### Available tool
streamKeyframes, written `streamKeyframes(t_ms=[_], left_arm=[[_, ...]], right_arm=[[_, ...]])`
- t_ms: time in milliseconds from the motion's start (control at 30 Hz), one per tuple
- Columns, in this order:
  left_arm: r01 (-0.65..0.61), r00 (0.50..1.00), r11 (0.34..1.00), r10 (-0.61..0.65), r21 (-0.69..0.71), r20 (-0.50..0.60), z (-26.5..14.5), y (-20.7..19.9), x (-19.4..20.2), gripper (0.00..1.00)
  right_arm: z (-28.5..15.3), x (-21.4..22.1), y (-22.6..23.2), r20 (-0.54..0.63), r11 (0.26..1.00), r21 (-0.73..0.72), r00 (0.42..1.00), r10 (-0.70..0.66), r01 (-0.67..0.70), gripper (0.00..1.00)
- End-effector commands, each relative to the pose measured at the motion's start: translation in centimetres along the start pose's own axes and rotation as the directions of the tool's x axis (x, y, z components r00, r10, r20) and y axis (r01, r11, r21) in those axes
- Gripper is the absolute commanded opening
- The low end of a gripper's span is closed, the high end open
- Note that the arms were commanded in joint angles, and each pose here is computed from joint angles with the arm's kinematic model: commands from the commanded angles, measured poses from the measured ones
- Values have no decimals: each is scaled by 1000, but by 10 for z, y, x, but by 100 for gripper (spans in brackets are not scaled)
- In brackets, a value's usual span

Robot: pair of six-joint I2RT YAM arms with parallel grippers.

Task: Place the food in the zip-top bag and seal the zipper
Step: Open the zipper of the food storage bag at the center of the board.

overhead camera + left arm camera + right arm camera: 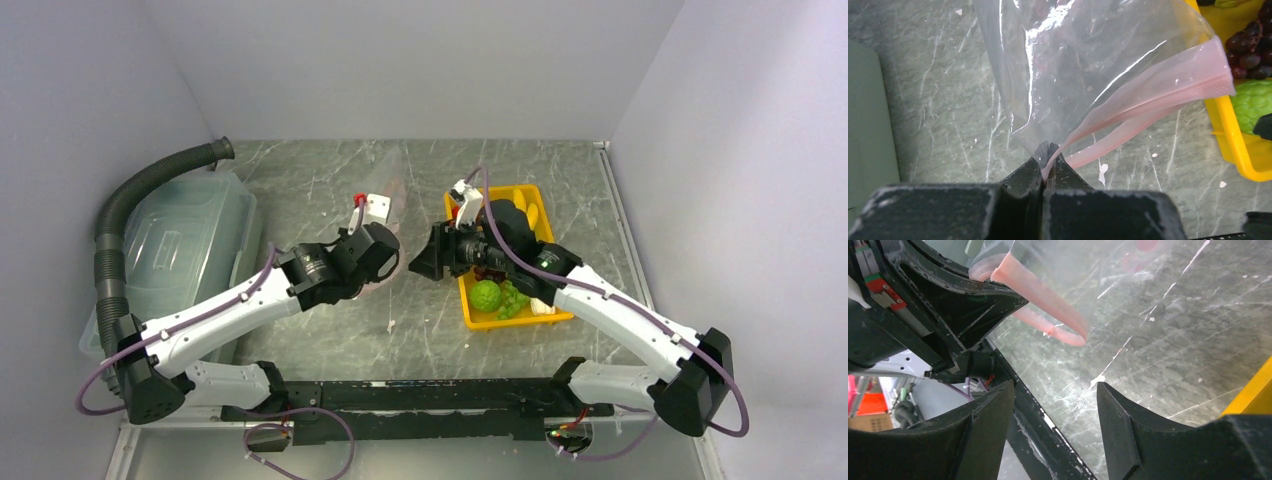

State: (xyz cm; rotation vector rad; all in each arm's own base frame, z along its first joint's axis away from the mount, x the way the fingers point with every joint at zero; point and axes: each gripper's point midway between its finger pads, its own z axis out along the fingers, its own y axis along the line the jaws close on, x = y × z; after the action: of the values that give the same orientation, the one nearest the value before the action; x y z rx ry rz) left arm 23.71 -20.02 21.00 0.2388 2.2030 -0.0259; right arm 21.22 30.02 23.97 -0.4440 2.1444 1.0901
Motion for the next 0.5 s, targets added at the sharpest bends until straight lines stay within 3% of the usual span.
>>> streamKeyframes(t_ms=[0, 200, 467], left_arm=[[46, 999, 998, -45, 35, -22, -10, -8, -10, 0], [59, 997, 997, -56, 58, -45, -18, -12, -15, 0], [80, 994, 992, -72, 100, -83, -27, -19, -17, 0]], right_arm=[[-5, -27, 12, 163, 996, 5, 982, -92, 92, 67], [5, -29, 9, 215, 994, 58, 971, -105, 95, 71], [25, -33, 10, 229, 992, 82, 967, -112, 96, 68]])
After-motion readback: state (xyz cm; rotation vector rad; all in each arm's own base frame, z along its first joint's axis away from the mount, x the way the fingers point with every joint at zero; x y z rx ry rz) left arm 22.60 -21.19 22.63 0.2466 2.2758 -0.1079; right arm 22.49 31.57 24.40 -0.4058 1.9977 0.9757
